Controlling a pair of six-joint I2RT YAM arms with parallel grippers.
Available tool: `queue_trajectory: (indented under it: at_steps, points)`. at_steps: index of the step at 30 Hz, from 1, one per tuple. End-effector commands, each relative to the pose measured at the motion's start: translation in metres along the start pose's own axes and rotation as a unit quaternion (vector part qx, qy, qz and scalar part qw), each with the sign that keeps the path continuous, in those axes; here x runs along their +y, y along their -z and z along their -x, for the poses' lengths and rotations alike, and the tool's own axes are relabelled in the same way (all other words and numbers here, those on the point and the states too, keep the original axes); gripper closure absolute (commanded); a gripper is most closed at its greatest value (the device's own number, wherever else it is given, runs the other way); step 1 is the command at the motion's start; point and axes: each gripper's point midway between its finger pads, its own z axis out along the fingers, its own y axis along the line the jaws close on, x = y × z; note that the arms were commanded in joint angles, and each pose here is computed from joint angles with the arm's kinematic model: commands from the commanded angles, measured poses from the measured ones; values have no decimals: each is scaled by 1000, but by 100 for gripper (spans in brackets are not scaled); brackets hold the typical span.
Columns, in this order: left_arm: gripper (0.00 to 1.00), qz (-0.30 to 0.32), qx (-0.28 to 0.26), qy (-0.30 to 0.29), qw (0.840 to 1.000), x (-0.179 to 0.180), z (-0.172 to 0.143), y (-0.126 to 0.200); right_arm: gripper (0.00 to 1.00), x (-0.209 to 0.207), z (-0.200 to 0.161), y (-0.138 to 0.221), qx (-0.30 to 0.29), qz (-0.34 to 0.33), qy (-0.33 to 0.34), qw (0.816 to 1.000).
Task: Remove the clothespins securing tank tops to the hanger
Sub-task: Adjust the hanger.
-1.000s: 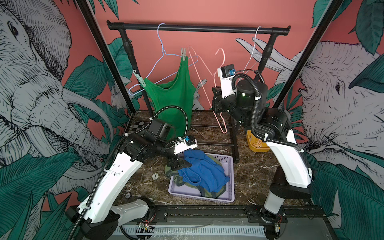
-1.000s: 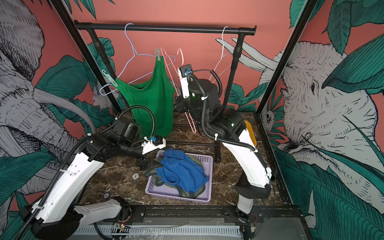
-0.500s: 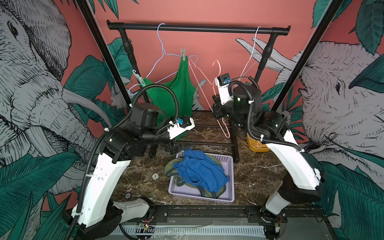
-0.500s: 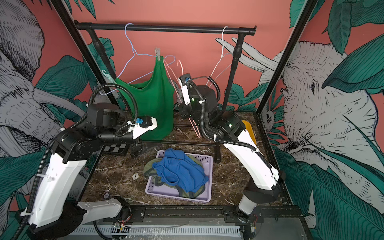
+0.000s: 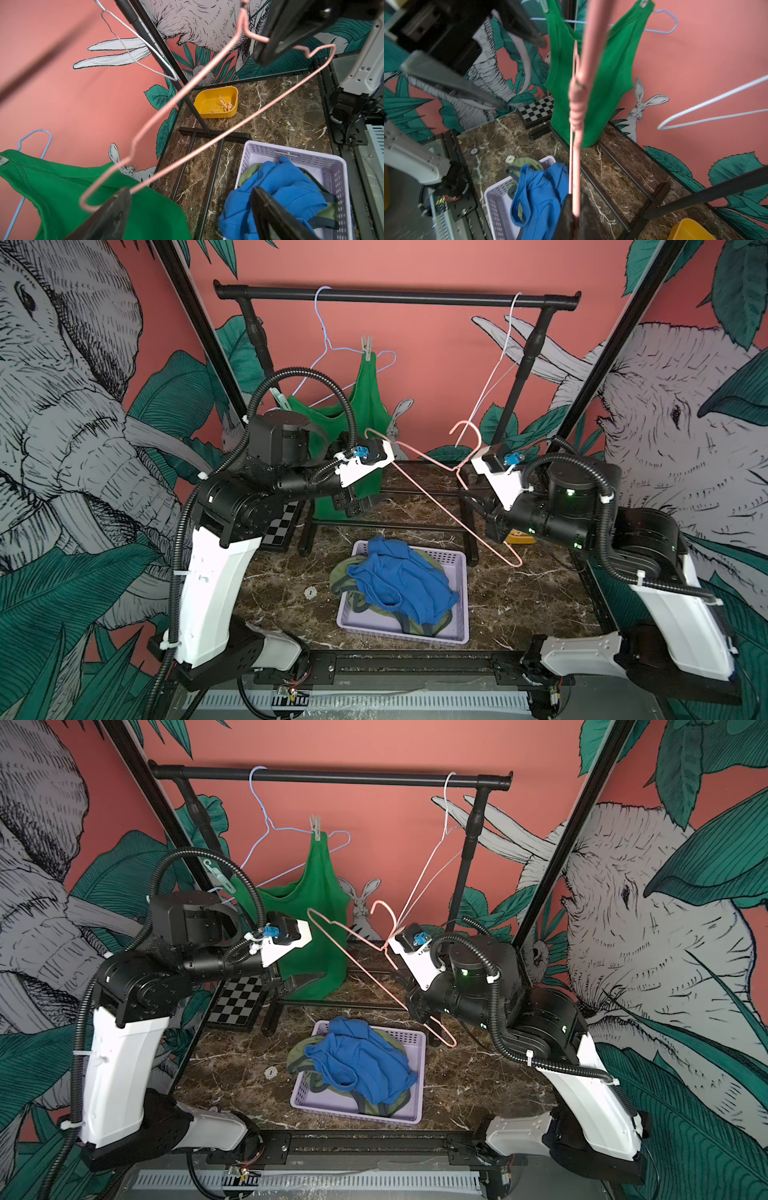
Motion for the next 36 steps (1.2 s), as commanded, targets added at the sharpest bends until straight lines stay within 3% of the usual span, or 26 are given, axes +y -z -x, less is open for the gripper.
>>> queue_trajectory:
  at_steps: [1, 10, 16, 19, 24, 29, 34, 36]
  points:
    - [8, 13, 0, -31, 999, 2, 6, 12, 100, 22, -23, -12, 51, 49, 38, 997]
    - [13, -125, 8, -42, 991, -55, -17, 6, 100, 33, -16, -5, 28, 74, 61, 995]
    - [13, -147, 35, -38, 988, -65, -36, 0, 100, 44, -16, 0, 27, 106, 68, 992]
    - [26, -153, 40, -35, 987, -69, -40, 0, 100, 49, -15, 7, 19, 125, 69, 990]
    - [59, -158, 47, -36, 986, -73, -43, 5, 100, 57, -16, 18, 14, 150, 69, 986]
    - [100, -166, 56, -32, 984, -79, -47, 8, 100, 63, -21, 21, 22, 170, 67, 983]
    - [100, -169, 72, -41, 982, -85, -54, 17, 98, 68, -29, 14, 42, 180, 66, 981]
    - [100, -174, 81, -49, 980, -89, -57, 23, 76, 68, -33, 13, 55, 180, 66, 980]
